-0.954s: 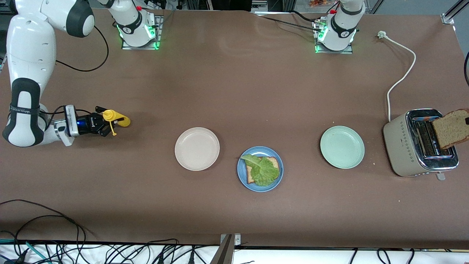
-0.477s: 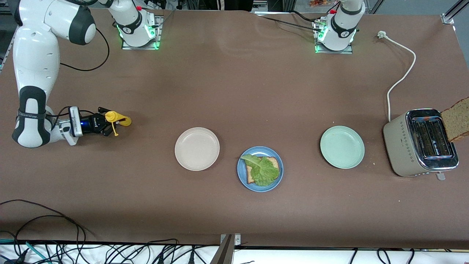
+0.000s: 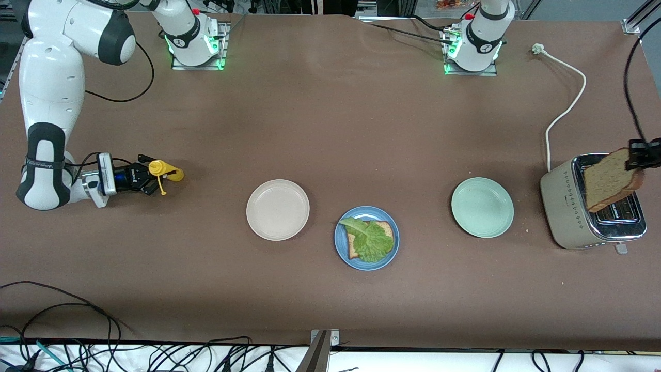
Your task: Make sandwich in blue plate with both arms
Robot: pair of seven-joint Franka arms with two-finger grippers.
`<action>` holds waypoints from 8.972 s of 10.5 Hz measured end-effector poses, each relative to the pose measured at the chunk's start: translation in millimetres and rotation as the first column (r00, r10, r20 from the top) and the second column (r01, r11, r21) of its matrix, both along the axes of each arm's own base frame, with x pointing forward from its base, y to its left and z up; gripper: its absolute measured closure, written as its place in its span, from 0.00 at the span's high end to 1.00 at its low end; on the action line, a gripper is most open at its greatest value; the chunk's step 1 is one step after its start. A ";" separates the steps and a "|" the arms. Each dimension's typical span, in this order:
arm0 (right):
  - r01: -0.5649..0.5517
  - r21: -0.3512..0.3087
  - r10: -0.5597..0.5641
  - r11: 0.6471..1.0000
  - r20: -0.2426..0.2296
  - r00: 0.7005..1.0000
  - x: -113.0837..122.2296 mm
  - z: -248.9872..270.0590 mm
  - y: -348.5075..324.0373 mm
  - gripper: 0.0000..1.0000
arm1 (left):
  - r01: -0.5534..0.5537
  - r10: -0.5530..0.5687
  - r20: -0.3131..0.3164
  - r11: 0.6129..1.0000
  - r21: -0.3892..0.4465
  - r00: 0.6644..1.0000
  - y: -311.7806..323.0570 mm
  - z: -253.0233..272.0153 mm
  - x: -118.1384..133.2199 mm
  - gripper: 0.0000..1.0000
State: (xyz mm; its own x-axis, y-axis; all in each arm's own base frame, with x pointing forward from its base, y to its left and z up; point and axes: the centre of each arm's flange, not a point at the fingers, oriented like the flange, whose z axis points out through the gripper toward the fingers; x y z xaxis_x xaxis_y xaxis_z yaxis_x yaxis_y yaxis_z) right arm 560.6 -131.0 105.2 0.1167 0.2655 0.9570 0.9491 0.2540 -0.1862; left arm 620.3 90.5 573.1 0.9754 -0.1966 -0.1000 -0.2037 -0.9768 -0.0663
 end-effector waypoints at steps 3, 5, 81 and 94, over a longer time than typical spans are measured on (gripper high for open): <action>-0.001 -0.001 0.001 1.000 0.000 1.000 1.2 1.1 0.1 0.25 | 0.041 -0.041 -0.023 0.999 -0.005 0.999 -79.0 -18.5 12.1 0.09; -0.002 0.000 0.002 1.000 -0.001 1.000 1.2 1.3 0.3 0.53 | -0.072 0.064 -0.074 0.992 -0.108 0.995 -119.7 -45.7 14.5 0.09; 0.173 -0.966 -0.896 -0.195 0.247 0.369 67.6 398.7 127.6 1.00 | -0.266 0.278 0.099 0.956 -0.121 0.955 -101.6 68.2 -67.5 1.00; 0.185 -0.952 -0.927 -0.243 0.284 0.245 28.3 454.8 156.3 1.00 | -0.275 0.278 0.017 0.957 -0.097 0.960 -100.8 59.6 -75.6 1.00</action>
